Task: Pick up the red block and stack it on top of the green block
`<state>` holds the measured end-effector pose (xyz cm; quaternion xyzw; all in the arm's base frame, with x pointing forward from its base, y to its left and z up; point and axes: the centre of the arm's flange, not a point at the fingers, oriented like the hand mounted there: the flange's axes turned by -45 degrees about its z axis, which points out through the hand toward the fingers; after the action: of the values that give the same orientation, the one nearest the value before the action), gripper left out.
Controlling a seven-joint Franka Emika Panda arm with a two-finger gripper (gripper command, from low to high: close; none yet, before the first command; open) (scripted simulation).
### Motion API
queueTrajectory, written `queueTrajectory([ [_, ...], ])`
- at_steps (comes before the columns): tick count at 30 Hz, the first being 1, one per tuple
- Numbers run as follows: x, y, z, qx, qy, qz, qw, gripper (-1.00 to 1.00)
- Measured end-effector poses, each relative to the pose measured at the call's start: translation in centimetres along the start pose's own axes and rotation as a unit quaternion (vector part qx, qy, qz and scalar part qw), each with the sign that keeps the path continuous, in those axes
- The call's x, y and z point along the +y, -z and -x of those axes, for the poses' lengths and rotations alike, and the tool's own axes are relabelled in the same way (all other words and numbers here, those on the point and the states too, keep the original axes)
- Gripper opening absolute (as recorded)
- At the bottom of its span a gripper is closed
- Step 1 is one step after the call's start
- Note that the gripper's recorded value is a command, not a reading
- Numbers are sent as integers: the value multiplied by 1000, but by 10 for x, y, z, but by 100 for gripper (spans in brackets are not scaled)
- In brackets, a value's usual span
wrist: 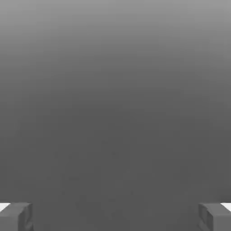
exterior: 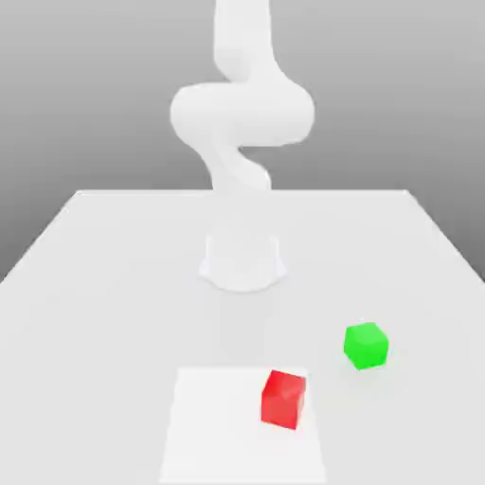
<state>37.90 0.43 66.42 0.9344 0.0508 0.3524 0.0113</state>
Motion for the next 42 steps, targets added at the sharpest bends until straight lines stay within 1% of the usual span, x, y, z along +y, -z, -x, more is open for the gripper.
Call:
queueTrajectory([
  [4, -11, -89, 22, -62, 98, -22, 993, 0],
  [9, -29, -184, 70, -132, 215, -59, 966, 0],
  [13, -45, -248, 122, -182, 304, -97, 930, 0],
  [18, -63, -311, 200, -237, 409, -152, 868, 0],
  [22, -77, -345, 268, -273, 485, -202, 806, 0],
  [23, -78, -352, 279, -277, 494, -208, 798, 0],
  [28, -80, -391, 317, -281, 499, -213, 791, 0],
  [29, -80, -397, 324, -281, 500, -213, 791, -100],
  [36, -80, -398, 325, -282, 499, -214, 791, -100],
  [42, -77, -357, 289, -281, 500, -214, 791, -100],
])
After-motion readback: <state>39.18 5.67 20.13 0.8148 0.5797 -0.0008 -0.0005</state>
